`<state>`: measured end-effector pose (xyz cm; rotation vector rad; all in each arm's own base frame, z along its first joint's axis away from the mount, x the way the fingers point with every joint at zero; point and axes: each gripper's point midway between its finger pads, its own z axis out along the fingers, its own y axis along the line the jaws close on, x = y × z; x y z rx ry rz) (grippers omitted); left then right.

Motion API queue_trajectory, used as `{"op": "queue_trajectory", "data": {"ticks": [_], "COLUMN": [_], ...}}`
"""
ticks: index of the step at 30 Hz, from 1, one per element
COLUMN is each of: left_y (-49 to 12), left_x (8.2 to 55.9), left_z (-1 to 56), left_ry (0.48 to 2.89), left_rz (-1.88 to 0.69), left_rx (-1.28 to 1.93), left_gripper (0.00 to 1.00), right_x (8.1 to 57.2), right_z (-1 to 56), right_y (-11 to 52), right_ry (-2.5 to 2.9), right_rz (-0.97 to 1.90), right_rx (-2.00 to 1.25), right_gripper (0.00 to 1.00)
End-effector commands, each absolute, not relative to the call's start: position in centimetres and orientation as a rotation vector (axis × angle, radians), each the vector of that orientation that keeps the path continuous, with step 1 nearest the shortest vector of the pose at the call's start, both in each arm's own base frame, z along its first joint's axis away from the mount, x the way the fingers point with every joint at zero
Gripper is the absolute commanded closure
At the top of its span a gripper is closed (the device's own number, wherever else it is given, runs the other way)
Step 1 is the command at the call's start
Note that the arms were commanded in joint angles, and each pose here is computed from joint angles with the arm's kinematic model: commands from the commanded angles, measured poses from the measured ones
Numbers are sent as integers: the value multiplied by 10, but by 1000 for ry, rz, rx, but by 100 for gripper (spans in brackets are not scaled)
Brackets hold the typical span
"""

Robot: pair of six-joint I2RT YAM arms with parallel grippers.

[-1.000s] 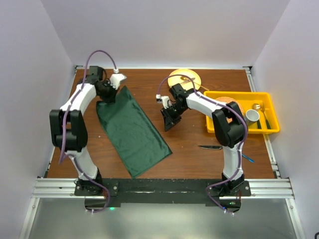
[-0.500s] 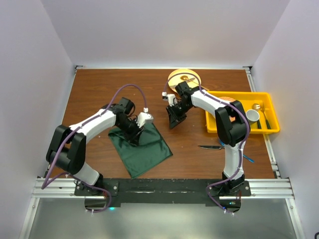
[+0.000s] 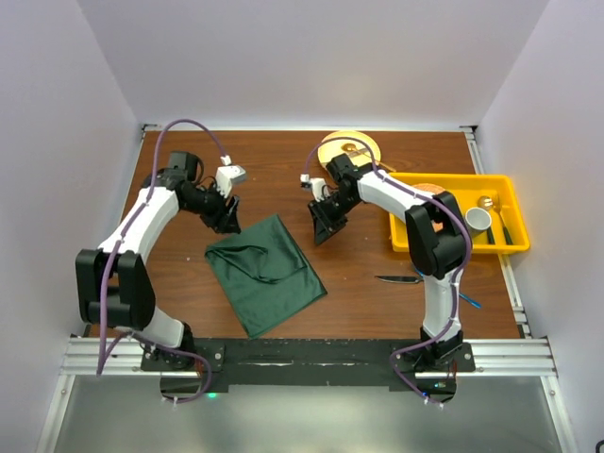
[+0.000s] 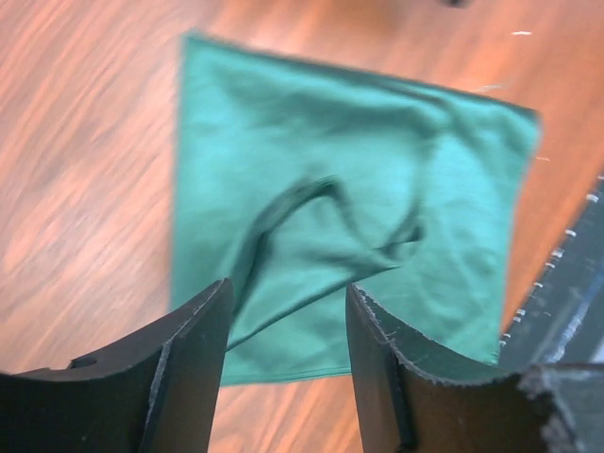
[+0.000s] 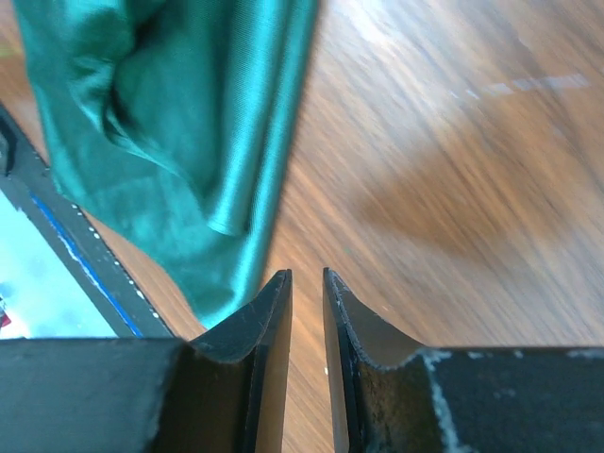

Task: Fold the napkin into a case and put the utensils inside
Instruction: Smooth out the square-folded napkin at the center of the board.

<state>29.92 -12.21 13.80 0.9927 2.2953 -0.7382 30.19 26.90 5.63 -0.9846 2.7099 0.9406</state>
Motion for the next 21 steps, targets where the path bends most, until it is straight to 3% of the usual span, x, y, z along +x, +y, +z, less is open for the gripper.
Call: {"op": "queue_trajectory", "data": {"ticks": [1,8,13,21], "left_y": [-104,-107,-120,-151], "left_x": [322,336,332,312], "left_z": [103,65,80,79], "left_ry": [2408,2462,2353,2234], "left_rz": [-671,-722,-818,-859], "left_rx": [865,856,988,1242], "left_gripper": [48,61,48,46], "right_x": [300,285,285,285], "right_z": [82,63,52,32], "right_y": [305,335,338,339], "right_ry": [2598,2578,2599,2642], "right_rz": [1051,1063,1071,1068], "right_rx": [-1026,-1115,-1105,-1091], "right_gripper": [76,76,79,83]}}
